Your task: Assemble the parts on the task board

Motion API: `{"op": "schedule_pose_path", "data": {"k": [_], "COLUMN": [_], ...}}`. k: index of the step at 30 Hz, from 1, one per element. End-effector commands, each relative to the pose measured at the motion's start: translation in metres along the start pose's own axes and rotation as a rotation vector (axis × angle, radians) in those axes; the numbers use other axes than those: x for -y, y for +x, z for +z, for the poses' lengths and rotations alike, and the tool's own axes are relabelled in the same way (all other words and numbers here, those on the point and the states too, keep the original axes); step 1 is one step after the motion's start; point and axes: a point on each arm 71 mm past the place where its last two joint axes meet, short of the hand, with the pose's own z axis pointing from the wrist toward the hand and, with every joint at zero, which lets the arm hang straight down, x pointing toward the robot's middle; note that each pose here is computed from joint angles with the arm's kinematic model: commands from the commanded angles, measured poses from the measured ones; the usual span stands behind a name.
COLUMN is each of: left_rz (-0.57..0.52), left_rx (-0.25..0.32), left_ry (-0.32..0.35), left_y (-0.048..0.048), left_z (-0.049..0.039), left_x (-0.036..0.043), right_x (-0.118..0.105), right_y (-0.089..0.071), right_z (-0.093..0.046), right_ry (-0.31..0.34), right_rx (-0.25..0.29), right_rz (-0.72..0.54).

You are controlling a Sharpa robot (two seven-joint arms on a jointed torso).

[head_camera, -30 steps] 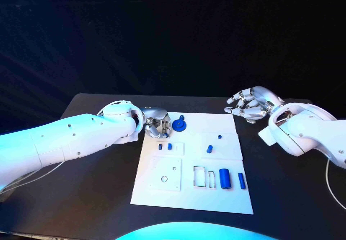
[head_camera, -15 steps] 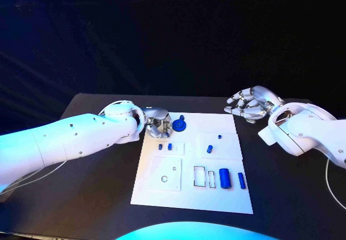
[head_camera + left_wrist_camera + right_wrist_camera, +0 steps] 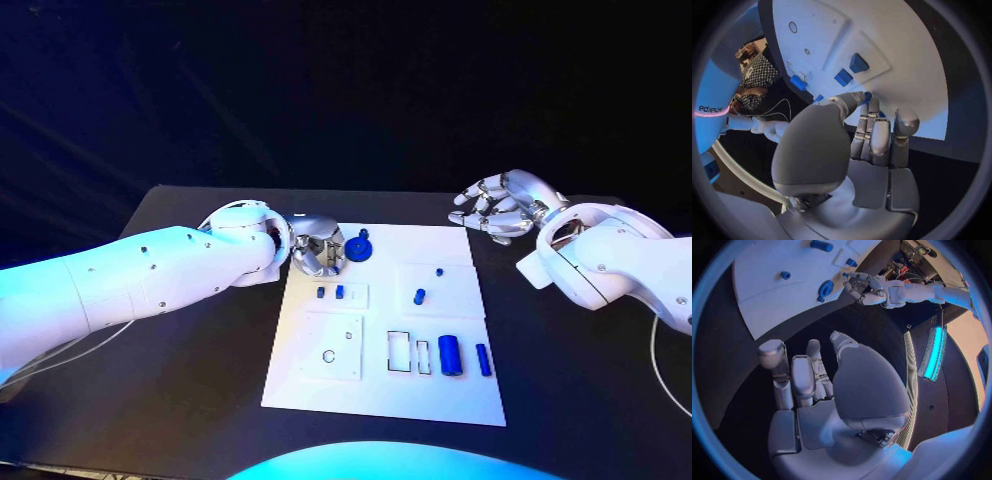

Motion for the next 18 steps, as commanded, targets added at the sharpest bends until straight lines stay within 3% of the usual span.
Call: {"op": "schedule_pose_path", "data": {"k": [1, 18], "left_rz": [-0.008, -0.006], "left_rx": [-0.044, -0.034], "left_ry": [0.014, 0.004], "left_y": [0.0051, 0.0052], "left_z": [0.0004, 0.0021], "left_x": [0.002, 0.0011], "right_x": [-0.0011, -0.0011], "right_y": [0.0006, 0.0006], "right_z": [0.0001, 0.0003], "right_ry": [-0.014, -0.014], "right_rx": [-0.003, -0.003], "right_rz": [-0.004, -0.004]}}
